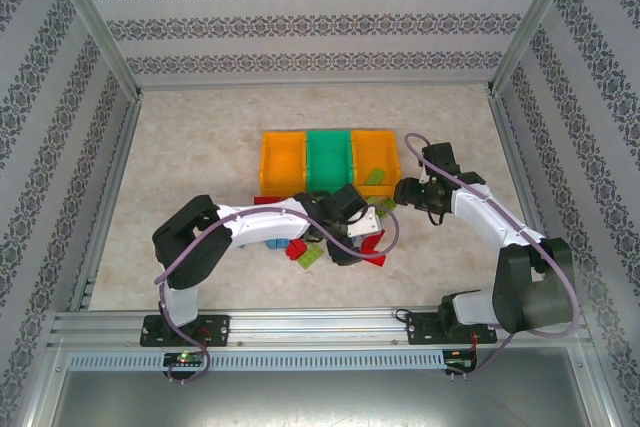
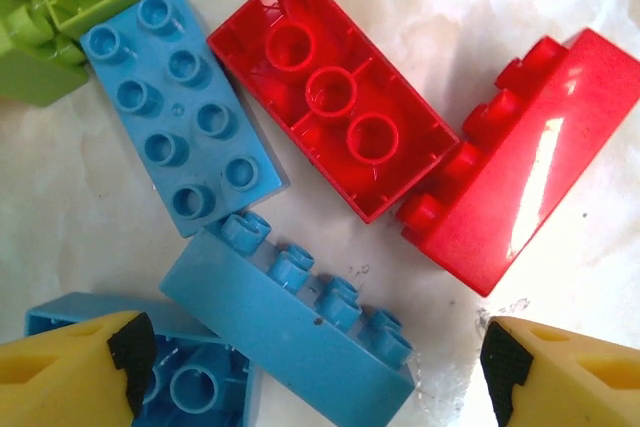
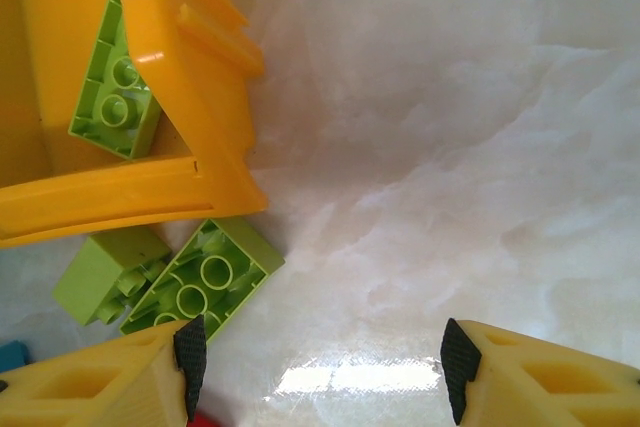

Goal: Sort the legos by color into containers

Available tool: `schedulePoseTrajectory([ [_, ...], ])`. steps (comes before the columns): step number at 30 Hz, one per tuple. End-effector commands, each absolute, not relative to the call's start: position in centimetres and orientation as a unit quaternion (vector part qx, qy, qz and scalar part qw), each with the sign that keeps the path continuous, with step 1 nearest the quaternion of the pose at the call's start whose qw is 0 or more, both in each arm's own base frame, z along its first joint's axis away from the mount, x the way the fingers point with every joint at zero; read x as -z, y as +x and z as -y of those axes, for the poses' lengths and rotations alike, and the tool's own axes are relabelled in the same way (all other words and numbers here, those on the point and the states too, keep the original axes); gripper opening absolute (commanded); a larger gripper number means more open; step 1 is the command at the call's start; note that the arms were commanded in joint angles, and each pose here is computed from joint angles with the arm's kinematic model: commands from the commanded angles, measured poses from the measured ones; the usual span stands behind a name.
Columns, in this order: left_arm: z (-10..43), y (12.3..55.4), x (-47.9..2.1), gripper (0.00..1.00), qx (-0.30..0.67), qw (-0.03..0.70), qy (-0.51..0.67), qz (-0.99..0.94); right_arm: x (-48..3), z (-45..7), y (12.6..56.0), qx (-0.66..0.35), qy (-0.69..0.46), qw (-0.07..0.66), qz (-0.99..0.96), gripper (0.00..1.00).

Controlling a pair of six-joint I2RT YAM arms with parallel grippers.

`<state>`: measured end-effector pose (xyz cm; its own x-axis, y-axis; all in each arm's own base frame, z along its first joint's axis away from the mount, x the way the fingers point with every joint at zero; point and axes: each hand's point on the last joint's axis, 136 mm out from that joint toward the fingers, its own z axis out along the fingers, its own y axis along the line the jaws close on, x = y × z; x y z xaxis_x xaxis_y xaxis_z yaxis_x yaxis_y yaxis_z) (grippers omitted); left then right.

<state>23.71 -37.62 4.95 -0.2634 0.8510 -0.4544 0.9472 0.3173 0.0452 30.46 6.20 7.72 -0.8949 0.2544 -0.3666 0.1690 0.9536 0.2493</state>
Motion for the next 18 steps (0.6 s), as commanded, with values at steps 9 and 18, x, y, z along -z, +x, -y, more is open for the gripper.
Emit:
schedulePoseTrajectory([
  [9,37.1,22.1,-6.0,0.72,0.098,0.157,0.408,-0.894,-7.4,-6.3,30.9,-0.116,0.112,0.201,-0.966,0.68],
  [18,36.7,22.1,-4.8,0.63,0.087,0.128,0.325,-0.933,-7.5,-6.1,31.0,-0.119,0.108,0.204,-0.966,0.69],
])
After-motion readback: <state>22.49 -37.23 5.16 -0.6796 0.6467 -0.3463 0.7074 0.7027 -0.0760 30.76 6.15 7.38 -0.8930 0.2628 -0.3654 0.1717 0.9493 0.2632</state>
